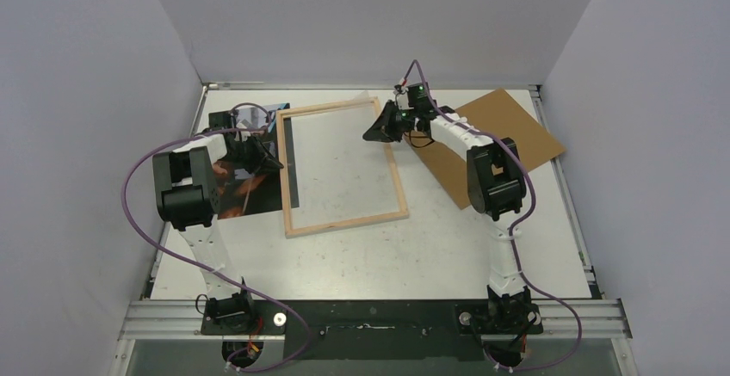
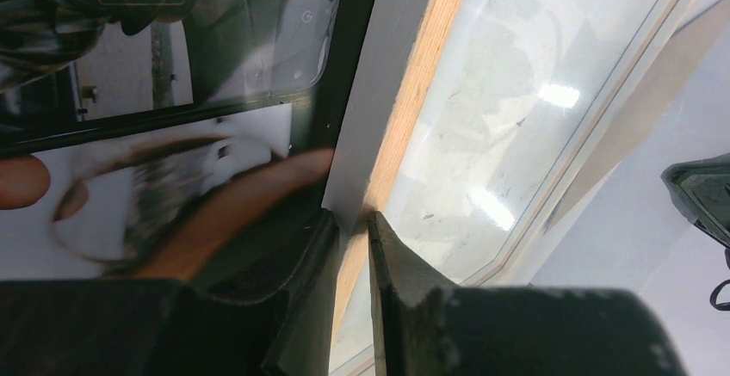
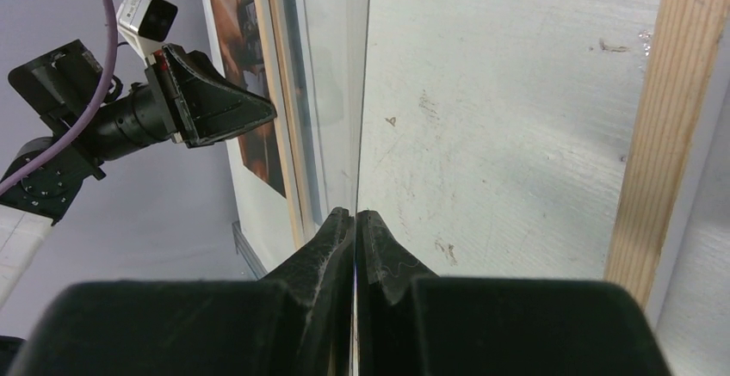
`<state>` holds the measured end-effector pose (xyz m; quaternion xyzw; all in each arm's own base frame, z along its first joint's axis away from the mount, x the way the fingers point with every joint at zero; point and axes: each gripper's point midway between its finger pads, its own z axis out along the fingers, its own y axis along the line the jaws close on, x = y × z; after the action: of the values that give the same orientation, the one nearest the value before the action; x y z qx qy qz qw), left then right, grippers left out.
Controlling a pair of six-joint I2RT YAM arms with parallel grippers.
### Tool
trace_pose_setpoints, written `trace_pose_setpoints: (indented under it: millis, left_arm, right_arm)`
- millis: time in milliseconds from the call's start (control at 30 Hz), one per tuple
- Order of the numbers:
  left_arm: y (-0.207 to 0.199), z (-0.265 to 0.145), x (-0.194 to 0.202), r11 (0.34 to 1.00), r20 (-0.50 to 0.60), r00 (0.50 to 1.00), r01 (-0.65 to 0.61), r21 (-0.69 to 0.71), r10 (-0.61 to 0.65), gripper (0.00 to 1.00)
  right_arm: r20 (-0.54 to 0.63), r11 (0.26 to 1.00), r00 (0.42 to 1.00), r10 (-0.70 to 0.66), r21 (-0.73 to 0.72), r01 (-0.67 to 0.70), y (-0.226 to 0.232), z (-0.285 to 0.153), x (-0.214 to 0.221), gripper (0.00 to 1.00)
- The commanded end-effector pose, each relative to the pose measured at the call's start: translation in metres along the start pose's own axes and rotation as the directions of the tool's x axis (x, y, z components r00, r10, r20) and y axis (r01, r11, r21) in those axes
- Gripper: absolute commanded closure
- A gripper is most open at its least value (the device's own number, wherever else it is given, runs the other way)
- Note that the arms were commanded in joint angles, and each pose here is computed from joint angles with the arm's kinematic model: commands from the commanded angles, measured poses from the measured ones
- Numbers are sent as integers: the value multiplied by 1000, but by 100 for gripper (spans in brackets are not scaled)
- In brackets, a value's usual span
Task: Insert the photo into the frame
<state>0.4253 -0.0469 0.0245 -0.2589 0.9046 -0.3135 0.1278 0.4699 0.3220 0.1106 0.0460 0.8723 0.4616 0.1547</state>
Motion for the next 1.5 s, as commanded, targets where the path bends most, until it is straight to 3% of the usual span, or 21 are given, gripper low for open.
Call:
trace_pose_setpoints:
  millis: [0, 133, 533, 1467]
  left_arm:
    - [23, 14, 2, 995, -9, 1000, -17, -95, 17, 83]
    - [24, 14, 3, 995, -12, 1000, -17, -97, 16, 83]
    - [24, 16, 3, 995, -17, 1000, -12, -98, 11, 83]
    - [27, 18, 2, 994, -21, 1000, -8, -113, 6, 83]
  right_arm:
    - [71, 993, 996, -54, -104, 61, 25, -3, -14, 100]
    - [133, 975, 989, -63, -201, 90, 44, -8, -22, 100]
    - [216, 947, 974, -71, -291, 134, 67, -19, -31, 100]
    - [201, 929, 963, -179, -286, 233, 82, -26, -6, 100]
